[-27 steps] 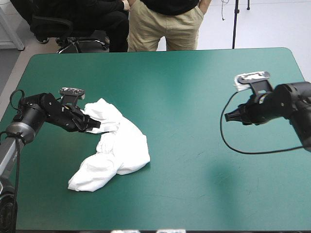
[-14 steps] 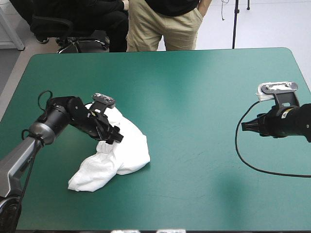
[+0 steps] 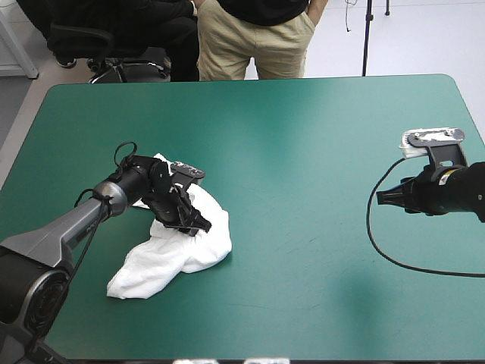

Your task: Fold the cloth

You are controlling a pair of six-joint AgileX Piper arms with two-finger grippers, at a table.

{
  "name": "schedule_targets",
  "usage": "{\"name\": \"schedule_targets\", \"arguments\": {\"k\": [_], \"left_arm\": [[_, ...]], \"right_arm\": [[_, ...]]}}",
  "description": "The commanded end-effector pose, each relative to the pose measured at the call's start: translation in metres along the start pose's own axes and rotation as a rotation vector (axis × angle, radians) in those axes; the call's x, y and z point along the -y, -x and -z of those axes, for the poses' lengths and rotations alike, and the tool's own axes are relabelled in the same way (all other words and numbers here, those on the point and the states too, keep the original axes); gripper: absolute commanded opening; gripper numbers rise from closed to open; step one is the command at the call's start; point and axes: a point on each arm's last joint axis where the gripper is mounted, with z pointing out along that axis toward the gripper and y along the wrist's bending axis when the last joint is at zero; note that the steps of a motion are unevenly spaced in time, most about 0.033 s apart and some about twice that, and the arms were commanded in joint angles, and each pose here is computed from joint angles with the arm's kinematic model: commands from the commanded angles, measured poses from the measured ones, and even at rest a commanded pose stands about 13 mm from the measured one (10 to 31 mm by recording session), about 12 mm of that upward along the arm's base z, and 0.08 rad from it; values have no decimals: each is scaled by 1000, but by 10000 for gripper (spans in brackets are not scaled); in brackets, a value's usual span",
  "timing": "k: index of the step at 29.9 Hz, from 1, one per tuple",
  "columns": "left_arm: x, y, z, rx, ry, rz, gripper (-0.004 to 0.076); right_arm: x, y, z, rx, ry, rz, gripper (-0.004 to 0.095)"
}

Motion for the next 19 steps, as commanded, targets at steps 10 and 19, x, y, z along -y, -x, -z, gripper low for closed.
{"name": "schedule_targets", "arguments": {"k": [10, 19], "left_arm": [[94, 17, 8, 182, -113, -292, -17], [158, 23, 10, 221, -167, -466, -17]], "right_arm": [[2, 6, 12, 79, -6, -8, 304], [1, 5, 12, 77, -4, -9, 297]]}}
